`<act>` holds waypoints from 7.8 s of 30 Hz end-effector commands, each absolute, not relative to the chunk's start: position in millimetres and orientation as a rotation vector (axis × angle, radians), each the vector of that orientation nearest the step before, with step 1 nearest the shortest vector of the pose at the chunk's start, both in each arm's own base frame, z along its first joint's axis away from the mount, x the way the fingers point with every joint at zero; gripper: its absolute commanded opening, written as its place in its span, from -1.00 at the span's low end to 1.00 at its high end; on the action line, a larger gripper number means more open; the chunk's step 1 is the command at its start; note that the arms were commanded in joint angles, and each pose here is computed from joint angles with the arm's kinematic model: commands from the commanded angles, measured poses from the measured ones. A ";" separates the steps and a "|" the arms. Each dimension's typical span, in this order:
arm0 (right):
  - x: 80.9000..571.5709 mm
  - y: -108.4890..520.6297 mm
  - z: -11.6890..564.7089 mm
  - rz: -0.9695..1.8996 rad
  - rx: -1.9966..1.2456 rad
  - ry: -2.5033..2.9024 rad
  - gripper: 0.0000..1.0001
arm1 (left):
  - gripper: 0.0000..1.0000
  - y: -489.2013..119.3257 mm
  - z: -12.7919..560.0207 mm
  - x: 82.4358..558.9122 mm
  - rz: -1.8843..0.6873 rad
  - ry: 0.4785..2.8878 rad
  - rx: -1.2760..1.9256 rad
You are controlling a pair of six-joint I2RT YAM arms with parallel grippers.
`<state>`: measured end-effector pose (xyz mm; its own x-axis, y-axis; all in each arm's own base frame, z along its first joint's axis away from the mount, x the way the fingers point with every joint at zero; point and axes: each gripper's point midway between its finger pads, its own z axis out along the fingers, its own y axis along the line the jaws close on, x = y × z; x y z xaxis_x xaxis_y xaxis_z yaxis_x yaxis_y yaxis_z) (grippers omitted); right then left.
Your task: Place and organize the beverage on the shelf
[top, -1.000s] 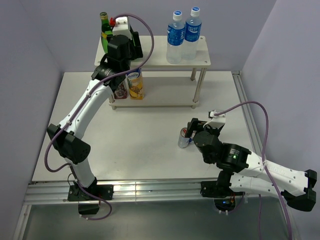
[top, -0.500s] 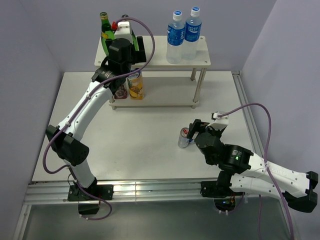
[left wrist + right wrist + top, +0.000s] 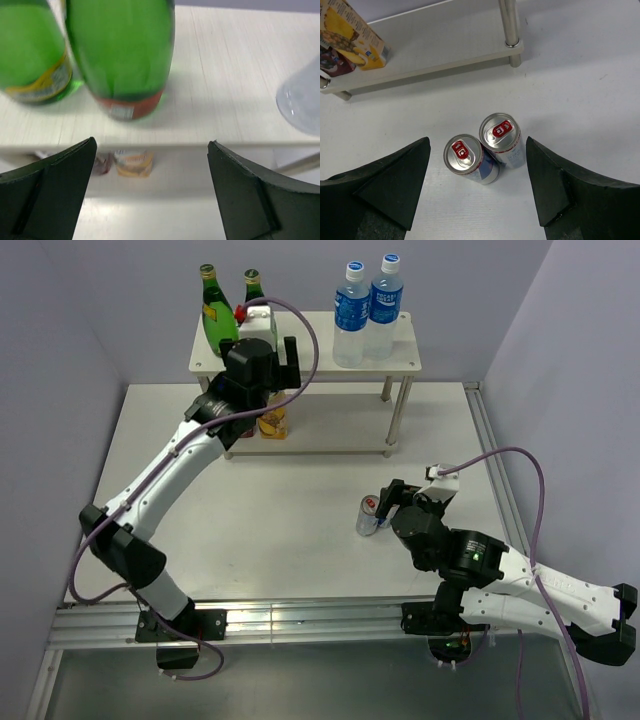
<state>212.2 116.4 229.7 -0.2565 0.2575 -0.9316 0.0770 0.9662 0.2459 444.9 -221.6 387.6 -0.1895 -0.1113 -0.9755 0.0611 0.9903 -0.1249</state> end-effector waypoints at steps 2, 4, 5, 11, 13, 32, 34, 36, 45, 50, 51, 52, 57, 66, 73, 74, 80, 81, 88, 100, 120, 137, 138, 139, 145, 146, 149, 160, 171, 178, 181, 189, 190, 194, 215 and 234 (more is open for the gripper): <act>212.7 113.7 234.4 0.187 0.286 1.813 0.67 | 0.99 -190.1 427.2 397.5 -0.183 1.683 -0.131; 212.8 115.1 233.0 0.189 0.282 1.819 0.67 | 0.99 -181.8 413.8 386.7 -0.164 1.707 -0.135; 212.4 116.1 232.5 0.189 0.277 1.823 0.67 | 0.99 -173.9 422.7 373.8 -0.184 1.689 -0.145; 209.8 114.1 222.4 0.185 0.295 1.847 0.67 | 0.99 -189.8 364.8 314.4 -0.407 1.767 -0.059; 208.8 112.9 217.8 0.192 0.305 1.849 0.69 | 0.99 -216.5 316.9 292.4 -0.510 1.811 -0.009; 215.0 108.6 204.1 0.184 0.330 1.899 0.74 | 0.96 -380.2 158.2 182.2 -0.940 1.777 0.370; 215.4 107.9 201.2 0.182 0.330 1.901 0.74 | 0.96 -396.5 152.7 190.4 -0.917 1.768 0.382; 215.3 107.3 199.9 0.182 0.331 1.902 0.74 | 0.96 -404.9 150.0 196.9 -0.895 1.757 0.380; 214.0 100.7 193.5 0.171 0.323 1.903 0.74 | 0.94 -452.9 119.4 219.3 -0.841 1.772 0.431; 215.8 101.9 193.2 0.171 0.313 1.904 0.74 | 0.80 -467.3 112.5 226.2 -0.851 1.773 0.427; 215.8 102.1 193.1 0.173 0.311 1.903 0.74 | 0.67 -468.3 110.8 228.0 -0.846 1.776 0.424; 216.8 102.1 193.8 0.173 0.312 1.900 0.74 | 0.52 -469.0 107.2 230.5 -0.833 1.781 0.421; 217.6 102.1 192.0 0.173 0.305 1.901 0.74 | -0.05 -470.1 102.1 239.7 -0.821 1.793 0.420; 218.6 101.1 192.9 0.179 0.314 1.894 0.74 | -0.99 -446.5 125.7 259.5 -0.727 1.776 0.361; 218.7 97.8 194.0 0.180 0.331 1.876 0.73 | -0.99 -411.4 164.5 301.8 -0.636 1.720 0.288; 218.6 97.2 194.7 0.186 0.336 1.872 0.74 | -0.99 -405.2 171.9 312.6 -0.628 1.708 0.265; 218.4 97.8 194.4 0.189 0.330 1.872 0.73 | -0.99 -387.8 200.3 350.0 -0.585 1.651 0.211; 218.6 98.4 194.0 0.189 0.329 1.874 0.73 | -1.00 -388.5 207.5 356.9 -0.582 1.637 0.199; 219.0 99.7 192.1 0.187 0.320 1.878 0.73 | -0.99 -383.8 244.9 400.4 -0.552 1.567 0.157; 218.4 100.8 192.2 0.198 0.315 1.877 0.73 | -0.99 -374.5 237.6 486.7 -0.464 1.556 0.088; 221.1 99.5 189.8 0.164 0.320 1.880 0.73 | 0.21 -351.8 192.1 513.4 -0.402 1.637 0.059; 216.7 105.7 173.2 0.184 0.394 1.951 0.76 | 0.99 -323.6 194.3 438.7 -0.394 1.710 0.051; 214.6 110.8 166.7 0.208 0.401 1.979 0.76 | 0.99 -327.4 205.7 427.2 -0.416 1.695 0.059; 212.9 112.7 155.1 0.207 0.441 2.006 0.76 | 0.99 -326.7 197.7 417.6 -0.415 1.716 0.070; 205.3 109.2 116.6 0.142 0.571 2.082 0.77 | 0.99 -323.1 222.4 363.1 -0.470 1.732 0.105; 204.7 108.2 113.0 0.135 0.584 2.085 0.77 | 0.99 -318.9 227.2 358.9 -0.476 1.732 0.101; 205.7 108.1 104.8 0.131 0.614 2.079 0.77 | 0.99 -306.7 244.4 338.0 -0.492 1.735 0.102; 237.6 119.0 90.6 0.073 0.630 1.936 0.73 | 0.99 -240.1 288.1 283.9 -0.542 1.666 0.042; 267.1 113.5 82.4 -0.186 0.653 1.754 0.69 | 0.99 -218.8 287.9 265.9 -0.561 1.628 0.009; 281.7 112.9 76.7 -0.347 0.618 1.687 0.65 | 0.99 -222.2 280.6 263.6 -0.568 1.638 0.024; 286.9 110.6 71.6 -0.361 0.652 1.693 0.61 | 0.99 -223.0 280.1 263.0 -0.566 1.639 0.029; 296.1 108.8 53.6 -0.303 0.669 1.776 0.01 | 0.99 -222.8 275.9 263.1 -0.555 1.647 0.030; 297.5 110.1 53.3 -0.299 0.661 1.783 -0.18 | 0.99 -222.3 276.4 263.0 -0.554 1.647 0.029; 302.0 119.0 56.4 -0.287 0.643 1.832 -0.95 | 0.99 -219.5 289.2 262.0 -0.545 1.649 0.013; 400.7 214.2 194.5 0.131 0.256 1.814 -1.00 | 0.99 -115.6 356.1 240.6 -0.168 1.607 -0.046; 497.6 194.5 173.8 -0.007 0.260 1.793 -1.00 | 0.99 -105.1 341.8 233.9 -0.196 1.553 -0.045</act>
